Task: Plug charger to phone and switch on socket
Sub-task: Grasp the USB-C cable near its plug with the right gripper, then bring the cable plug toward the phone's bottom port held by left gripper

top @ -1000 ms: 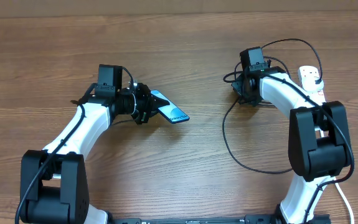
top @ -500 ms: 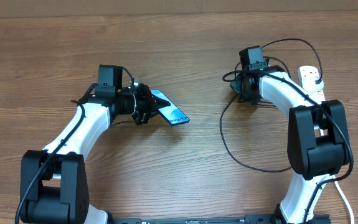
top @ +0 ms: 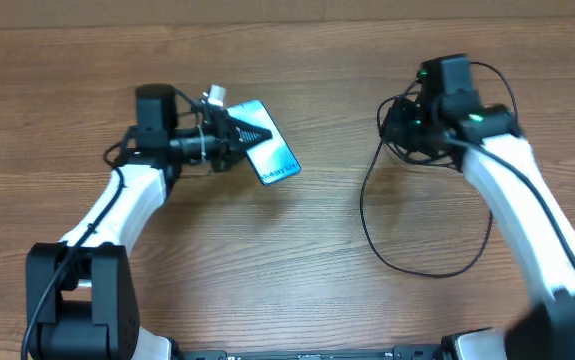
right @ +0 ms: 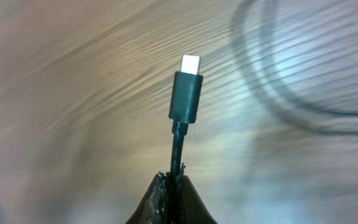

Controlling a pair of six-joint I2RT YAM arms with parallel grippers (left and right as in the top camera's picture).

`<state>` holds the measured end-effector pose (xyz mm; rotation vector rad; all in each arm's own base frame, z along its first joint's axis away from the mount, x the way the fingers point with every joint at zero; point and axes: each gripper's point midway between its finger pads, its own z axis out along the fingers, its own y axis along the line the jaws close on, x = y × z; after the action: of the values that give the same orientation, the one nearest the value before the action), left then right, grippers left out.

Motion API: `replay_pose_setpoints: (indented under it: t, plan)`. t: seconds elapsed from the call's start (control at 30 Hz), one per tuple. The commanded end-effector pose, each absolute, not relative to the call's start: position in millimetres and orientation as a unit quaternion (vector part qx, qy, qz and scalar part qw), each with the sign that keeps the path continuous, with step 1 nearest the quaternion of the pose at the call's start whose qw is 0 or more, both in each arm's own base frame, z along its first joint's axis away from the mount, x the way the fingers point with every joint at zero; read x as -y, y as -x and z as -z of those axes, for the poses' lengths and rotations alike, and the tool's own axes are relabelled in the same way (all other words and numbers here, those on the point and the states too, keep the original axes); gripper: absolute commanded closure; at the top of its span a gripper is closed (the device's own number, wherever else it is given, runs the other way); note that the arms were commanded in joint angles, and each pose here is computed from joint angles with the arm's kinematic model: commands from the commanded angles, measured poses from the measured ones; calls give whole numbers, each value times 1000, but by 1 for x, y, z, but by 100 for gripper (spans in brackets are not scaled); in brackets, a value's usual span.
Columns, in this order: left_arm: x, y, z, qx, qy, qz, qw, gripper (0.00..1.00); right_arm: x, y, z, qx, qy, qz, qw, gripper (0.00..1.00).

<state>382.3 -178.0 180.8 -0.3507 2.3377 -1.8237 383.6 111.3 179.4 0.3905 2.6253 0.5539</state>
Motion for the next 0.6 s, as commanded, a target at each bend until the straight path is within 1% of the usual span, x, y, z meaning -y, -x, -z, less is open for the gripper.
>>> replay_pose_setpoints:
  t: [0.0,0.13,0.23,0.33,0.43,0.57]
  plan:
    - [169,-380,-214,-752,60,651,89,96,-150,-339,-217,-936,8,-293,192,96]
    - [165,-384,-222,-744,53,658,100,96,-168,-291,-225,-927,91,-332,152,96]
    - [166,-388,-230,-733,26,671,110,96,-190,-252,-228,-905,168,-374,113,96]
    - [169,-393,-232,-719,-8,689,98,96,-209,-221,-228,-885,216,-405,73,96]
    - [171,-399,-223,-711,-26,699,74,96,-222,-204,-217,-883,243,-398,51,96]
    - [175,-407,-201,-713,-2,700,43,96,-226,-204,-199,-900,260,-344,59,96]
